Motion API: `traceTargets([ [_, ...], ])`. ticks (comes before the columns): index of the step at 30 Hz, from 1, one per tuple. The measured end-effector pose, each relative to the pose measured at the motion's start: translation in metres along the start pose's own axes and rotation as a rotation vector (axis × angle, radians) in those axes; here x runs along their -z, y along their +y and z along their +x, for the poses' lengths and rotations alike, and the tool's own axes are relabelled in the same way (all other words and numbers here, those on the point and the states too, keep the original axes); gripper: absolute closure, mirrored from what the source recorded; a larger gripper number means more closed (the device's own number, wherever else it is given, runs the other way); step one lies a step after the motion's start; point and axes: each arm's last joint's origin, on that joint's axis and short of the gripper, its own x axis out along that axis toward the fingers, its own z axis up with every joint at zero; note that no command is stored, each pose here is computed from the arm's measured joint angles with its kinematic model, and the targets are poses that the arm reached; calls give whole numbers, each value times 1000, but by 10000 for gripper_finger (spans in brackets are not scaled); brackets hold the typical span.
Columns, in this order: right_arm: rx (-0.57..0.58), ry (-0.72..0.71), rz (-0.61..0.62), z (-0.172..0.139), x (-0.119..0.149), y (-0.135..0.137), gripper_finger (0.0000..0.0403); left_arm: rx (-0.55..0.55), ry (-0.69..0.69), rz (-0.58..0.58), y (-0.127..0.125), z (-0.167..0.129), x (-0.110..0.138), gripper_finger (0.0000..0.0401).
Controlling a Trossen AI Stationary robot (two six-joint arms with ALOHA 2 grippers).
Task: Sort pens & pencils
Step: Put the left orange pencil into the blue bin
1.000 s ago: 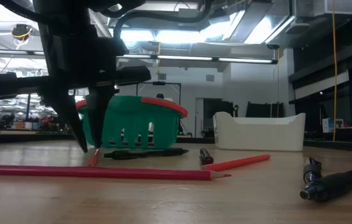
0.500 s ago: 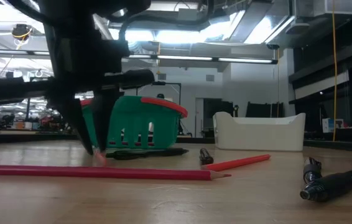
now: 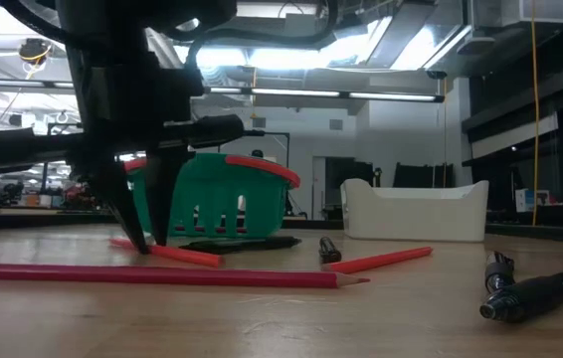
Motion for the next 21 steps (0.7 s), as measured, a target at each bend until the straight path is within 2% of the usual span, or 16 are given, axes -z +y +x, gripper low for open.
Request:
traceTargets([
  [7, 0, -5, 4, 0, -1, 0, 301, 9, -5, -25, -1, 0, 0, 347],
  [16, -1, -18, 15, 0, -2, 0, 301, 0, -6, -7, -7, -1, -4, 386],
  [21, -3, -34, 20, 0, -4, 0, 301, -1, -6, -38, -9, -1, -5, 391],
])
